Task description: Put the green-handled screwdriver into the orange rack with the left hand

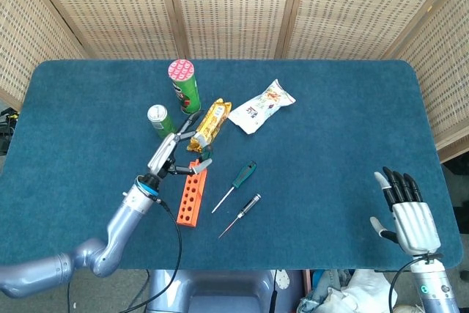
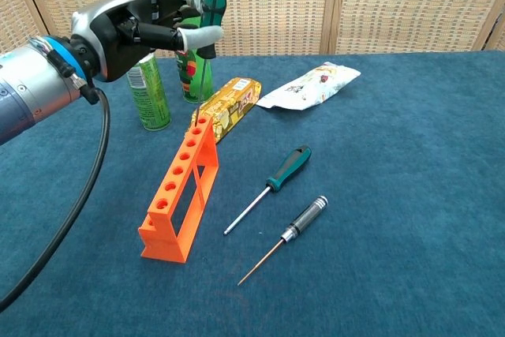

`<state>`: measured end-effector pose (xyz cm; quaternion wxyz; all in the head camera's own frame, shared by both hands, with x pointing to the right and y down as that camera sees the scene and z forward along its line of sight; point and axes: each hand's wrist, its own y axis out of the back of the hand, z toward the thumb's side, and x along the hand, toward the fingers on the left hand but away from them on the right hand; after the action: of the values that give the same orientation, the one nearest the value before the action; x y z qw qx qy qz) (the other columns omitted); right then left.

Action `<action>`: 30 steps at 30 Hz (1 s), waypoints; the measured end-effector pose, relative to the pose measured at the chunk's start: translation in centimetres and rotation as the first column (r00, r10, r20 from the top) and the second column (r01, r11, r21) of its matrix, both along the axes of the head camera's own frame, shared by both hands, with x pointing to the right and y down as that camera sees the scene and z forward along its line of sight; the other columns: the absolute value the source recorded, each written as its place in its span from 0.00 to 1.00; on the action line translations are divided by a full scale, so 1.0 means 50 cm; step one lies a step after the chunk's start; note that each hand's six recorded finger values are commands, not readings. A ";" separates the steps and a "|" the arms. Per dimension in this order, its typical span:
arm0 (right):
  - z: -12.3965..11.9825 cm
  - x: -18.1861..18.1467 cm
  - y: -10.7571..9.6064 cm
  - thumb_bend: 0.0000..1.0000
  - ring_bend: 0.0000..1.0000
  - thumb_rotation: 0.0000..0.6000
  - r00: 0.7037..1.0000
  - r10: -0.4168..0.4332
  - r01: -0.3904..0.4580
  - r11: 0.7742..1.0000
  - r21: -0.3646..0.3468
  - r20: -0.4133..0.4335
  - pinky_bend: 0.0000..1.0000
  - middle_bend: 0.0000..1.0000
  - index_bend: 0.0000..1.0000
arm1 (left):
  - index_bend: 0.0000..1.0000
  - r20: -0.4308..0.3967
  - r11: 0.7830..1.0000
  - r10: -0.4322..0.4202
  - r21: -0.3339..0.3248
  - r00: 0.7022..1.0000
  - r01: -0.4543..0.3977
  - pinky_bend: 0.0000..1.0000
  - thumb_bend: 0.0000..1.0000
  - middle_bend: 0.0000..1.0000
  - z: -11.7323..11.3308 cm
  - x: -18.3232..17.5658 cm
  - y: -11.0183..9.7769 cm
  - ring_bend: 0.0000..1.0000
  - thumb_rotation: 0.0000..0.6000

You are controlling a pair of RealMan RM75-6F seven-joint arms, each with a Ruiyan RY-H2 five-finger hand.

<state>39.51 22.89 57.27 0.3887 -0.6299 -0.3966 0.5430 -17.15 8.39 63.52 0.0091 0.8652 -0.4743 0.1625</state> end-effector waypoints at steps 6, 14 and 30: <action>-0.001 0.004 -0.001 0.24 0.00 1.00 1.000 0.006 -0.006 1.000 0.001 0.001 0.00 0.00 0.00 | 0.62 0.006 1.000 0.004 0.011 1.000 -0.004 0.00 0.35 0.06 0.003 0.005 0.001 0.00 1.00; -0.002 0.002 0.000 0.24 0.00 1.00 1.000 0.003 -0.003 1.000 0.003 0.003 0.00 0.00 0.00 | 0.62 0.023 1.000 0.006 0.008 1.000 -0.007 0.00 0.35 0.06 0.007 -0.001 0.001 0.00 1.00; -0.004 0.004 -0.001 0.24 0.00 1.00 1.000 0.007 -0.007 1.000 0.005 0.003 0.00 0.00 0.00 | 0.62 0.052 1.000 0.020 -0.015 0.998 -0.020 0.00 0.35 0.06 0.035 -0.006 0.019 0.00 1.00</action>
<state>39.72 22.86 57.05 0.3879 -0.6283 -0.4007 0.5424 -17.46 9.34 65.28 0.0012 0.8652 -0.4646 0.1886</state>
